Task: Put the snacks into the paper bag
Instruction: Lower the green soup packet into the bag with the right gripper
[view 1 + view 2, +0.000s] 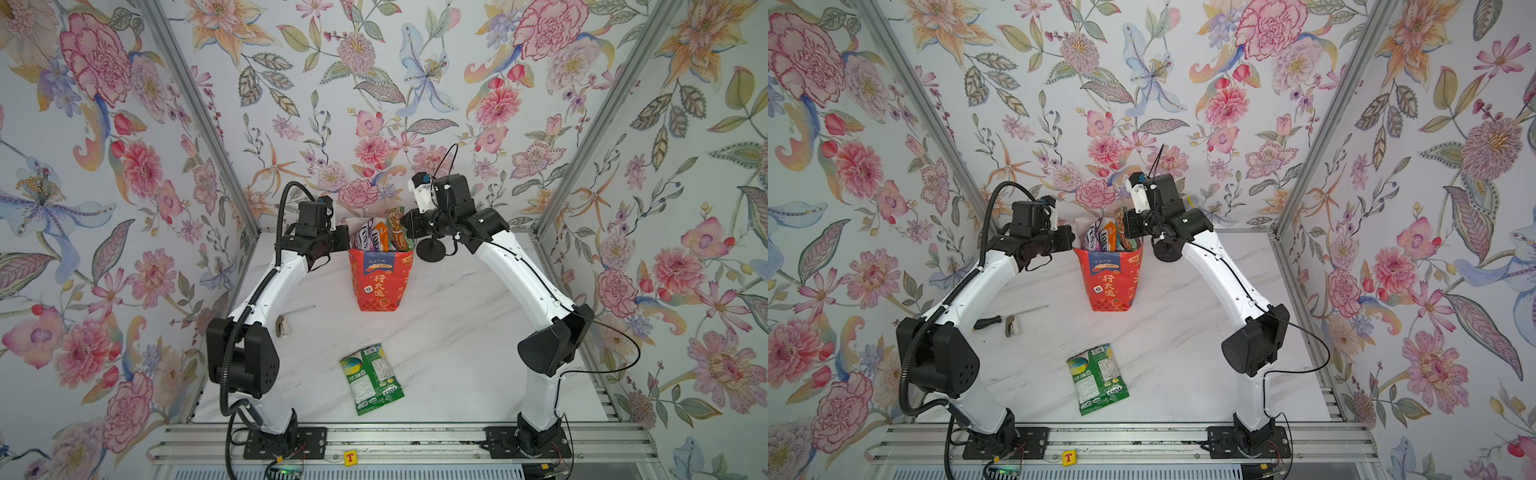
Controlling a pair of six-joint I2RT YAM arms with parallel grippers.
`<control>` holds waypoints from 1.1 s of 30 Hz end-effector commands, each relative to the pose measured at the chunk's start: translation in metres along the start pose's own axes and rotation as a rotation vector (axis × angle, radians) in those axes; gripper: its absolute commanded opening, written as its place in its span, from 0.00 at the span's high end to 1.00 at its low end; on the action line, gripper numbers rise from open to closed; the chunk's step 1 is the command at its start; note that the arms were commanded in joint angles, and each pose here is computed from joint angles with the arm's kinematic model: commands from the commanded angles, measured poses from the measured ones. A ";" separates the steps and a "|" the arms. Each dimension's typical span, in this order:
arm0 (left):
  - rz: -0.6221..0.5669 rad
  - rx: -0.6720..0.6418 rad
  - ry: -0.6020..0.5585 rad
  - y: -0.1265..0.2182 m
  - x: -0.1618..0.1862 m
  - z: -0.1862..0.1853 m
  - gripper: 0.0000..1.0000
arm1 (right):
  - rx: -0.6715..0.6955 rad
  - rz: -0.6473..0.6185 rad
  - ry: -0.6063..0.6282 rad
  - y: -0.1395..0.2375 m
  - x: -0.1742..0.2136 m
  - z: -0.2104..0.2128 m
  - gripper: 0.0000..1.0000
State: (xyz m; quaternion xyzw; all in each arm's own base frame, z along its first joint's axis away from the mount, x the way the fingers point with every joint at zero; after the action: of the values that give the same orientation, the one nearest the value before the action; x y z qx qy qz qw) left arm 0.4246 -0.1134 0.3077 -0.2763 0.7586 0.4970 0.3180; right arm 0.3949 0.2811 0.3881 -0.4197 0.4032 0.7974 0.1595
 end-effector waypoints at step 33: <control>-0.035 0.019 -0.025 0.002 -0.010 -0.005 1.00 | 0.049 0.185 -0.064 -0.057 0.027 -0.013 1.00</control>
State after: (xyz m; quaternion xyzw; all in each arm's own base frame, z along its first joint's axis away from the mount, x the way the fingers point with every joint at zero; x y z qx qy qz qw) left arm 0.4247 -0.1141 0.3080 -0.2750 0.7604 0.4947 0.3186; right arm 0.4195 0.2988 0.3511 -0.3719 0.4344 0.8101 0.1292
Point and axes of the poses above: each gripper's point midway between its finger pads, its own y axis back along the fingers, its own z axis along the line the jaws close on, x = y × z, the point moved 8 cm from there along y, back along the fingers, and after that the axes turned 3 degrees about -y, right-handed, at the moved point
